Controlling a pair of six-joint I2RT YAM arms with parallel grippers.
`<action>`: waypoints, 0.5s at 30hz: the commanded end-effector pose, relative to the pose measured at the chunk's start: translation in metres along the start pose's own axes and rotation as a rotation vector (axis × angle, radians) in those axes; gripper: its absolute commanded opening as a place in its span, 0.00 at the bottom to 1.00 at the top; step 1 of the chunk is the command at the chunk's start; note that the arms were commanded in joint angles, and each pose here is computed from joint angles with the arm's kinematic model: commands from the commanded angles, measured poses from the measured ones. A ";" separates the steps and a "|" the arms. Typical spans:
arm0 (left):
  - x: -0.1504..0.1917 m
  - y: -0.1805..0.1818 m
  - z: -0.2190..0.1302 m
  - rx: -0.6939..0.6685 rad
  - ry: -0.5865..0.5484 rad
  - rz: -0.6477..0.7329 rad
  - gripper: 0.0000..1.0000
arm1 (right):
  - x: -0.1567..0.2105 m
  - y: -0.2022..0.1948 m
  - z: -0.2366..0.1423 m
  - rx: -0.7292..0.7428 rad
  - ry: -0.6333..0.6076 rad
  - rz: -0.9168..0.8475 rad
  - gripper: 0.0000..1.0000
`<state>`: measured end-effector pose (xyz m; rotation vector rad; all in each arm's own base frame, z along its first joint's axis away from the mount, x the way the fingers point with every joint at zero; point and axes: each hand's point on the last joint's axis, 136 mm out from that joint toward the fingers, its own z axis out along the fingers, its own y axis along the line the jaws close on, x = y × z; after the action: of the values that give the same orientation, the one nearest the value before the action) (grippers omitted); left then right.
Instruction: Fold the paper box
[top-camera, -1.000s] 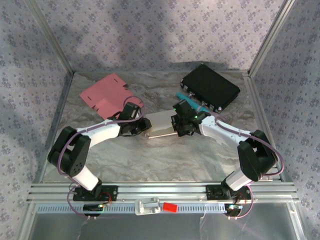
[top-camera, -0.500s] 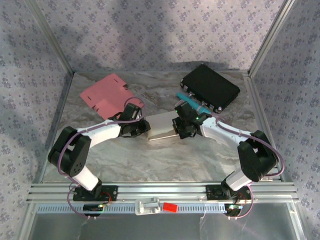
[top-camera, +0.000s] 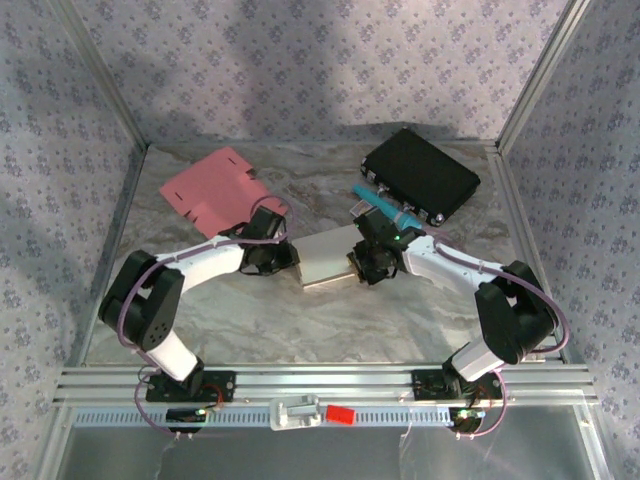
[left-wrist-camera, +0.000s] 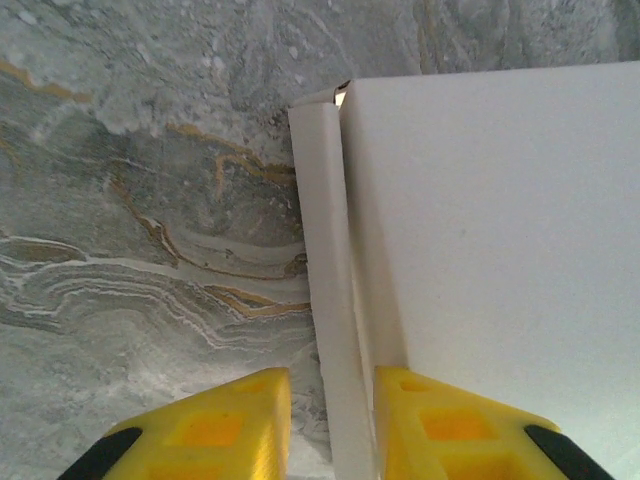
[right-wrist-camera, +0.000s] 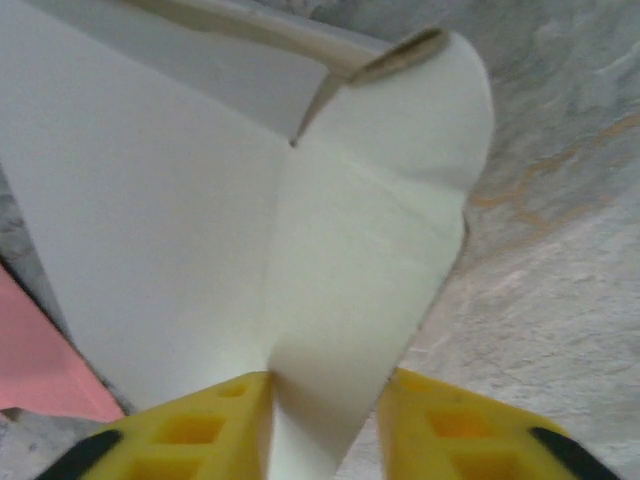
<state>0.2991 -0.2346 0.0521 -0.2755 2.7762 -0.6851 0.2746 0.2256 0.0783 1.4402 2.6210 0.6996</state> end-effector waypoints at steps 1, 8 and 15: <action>-0.003 -0.012 0.000 0.014 0.003 0.033 0.28 | -0.004 -0.003 -0.028 0.053 -0.020 -0.121 0.43; -0.001 -0.011 0.002 0.009 0.006 0.043 0.27 | -0.014 -0.015 -0.077 0.119 -0.036 -0.487 0.61; -0.004 -0.014 0.003 0.010 0.005 0.051 0.27 | -0.044 -0.008 -0.106 0.040 -0.031 -0.680 0.62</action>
<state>0.2999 -0.2412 0.0507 -0.2366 2.7852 -0.6801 0.2599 0.1646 0.1549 0.7039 2.8021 0.5552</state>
